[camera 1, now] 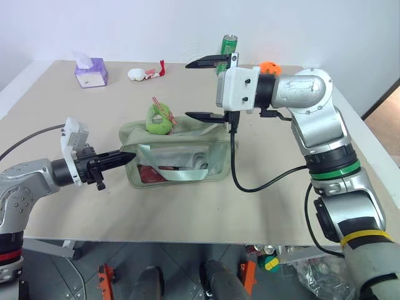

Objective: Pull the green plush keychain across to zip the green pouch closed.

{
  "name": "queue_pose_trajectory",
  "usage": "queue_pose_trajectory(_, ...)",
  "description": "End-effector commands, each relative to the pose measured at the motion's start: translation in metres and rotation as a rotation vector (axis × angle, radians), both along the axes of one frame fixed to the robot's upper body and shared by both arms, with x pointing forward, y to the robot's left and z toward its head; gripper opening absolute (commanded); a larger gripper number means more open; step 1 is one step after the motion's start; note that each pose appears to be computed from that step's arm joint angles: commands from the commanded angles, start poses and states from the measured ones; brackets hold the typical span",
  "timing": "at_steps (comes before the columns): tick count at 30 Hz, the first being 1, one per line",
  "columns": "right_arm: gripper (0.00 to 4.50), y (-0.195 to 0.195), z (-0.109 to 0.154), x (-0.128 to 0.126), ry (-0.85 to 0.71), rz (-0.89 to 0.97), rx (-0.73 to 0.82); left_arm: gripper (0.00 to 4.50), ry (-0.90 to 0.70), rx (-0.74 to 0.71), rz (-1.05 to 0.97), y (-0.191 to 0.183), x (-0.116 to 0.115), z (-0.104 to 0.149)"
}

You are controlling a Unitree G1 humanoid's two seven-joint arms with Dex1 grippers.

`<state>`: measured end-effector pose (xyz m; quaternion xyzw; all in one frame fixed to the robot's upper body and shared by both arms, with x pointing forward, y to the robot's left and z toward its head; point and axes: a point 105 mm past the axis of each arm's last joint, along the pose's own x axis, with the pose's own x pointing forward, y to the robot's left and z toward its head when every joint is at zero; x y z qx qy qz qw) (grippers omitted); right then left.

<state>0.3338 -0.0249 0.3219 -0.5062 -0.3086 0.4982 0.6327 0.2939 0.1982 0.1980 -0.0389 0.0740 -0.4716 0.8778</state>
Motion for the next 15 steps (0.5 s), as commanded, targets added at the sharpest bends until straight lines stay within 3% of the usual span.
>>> queue_pose_trajectory(1,4.39,0.009,0.002,-0.009,-0.068,0.056,-0.046,0.0,-0.06,-0.006,-0.013,0.0,-0.006,0.014)
queue_pose_trajectory(15,4.39,0.023,-0.019,-0.007,-0.136,0.109,-0.143,0.0,-0.071,-0.009,-0.002,0.001,-0.007,0.017)
